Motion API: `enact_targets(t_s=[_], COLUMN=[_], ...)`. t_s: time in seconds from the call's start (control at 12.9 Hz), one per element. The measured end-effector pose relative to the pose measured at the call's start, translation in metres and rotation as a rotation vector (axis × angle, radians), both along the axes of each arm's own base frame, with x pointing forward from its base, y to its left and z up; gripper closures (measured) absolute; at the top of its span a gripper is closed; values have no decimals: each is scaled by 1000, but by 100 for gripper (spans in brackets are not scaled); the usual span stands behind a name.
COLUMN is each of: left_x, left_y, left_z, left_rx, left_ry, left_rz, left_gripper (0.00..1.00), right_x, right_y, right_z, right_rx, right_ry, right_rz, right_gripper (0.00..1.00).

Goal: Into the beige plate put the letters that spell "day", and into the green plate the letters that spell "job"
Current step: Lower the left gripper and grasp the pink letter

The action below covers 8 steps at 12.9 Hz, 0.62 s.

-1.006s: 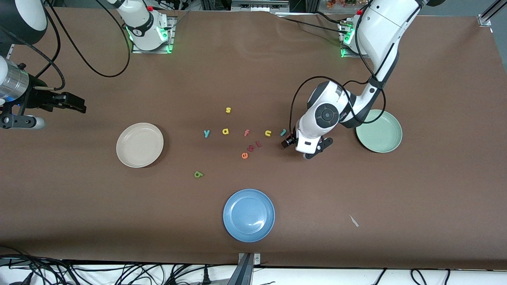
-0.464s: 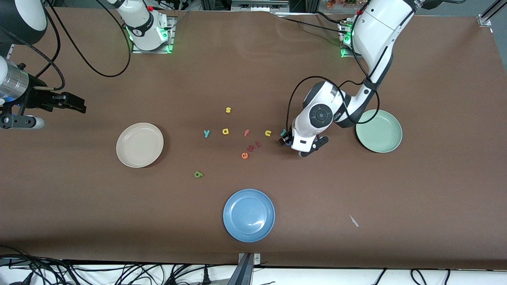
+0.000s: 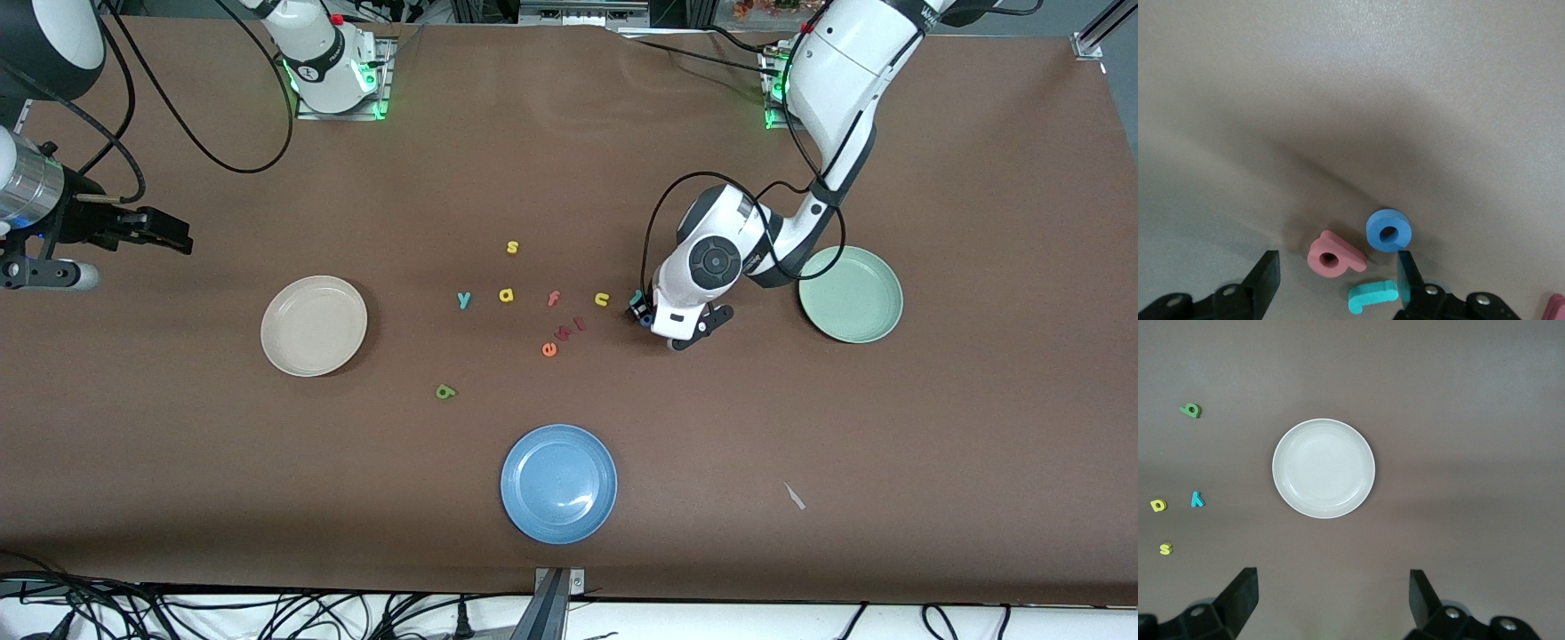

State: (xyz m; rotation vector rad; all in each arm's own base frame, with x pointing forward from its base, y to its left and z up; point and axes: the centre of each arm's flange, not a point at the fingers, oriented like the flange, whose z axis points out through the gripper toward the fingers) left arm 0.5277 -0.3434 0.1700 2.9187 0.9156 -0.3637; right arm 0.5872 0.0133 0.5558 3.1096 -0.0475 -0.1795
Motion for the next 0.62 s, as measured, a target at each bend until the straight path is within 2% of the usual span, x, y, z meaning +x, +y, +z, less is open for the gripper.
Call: enact_targets(t_s=[0.15, 0.31, 0.54, 0.62], left_x=[-1, 0, 0, 0], left_y=[1, 1, 1, 1], left_z=[-3, -4, -4, -3], left_rx=[2, 2, 1, 2], left_ry=[5, 4, 4, 3], left_rz=[0, 1, 1, 1], left_gripper=[24, 41, 45, 52], right_x=[0, 0, 0, 0], right_y=[0, 0, 2, 4], right_z=[0, 0, -1, -2], right_rx=[1, 2, 21, 37], right_ry=[1, 1, 3, 5], right_rz=[0, -1, -2, -3], right_gripper=[0, 0, 0, 0])
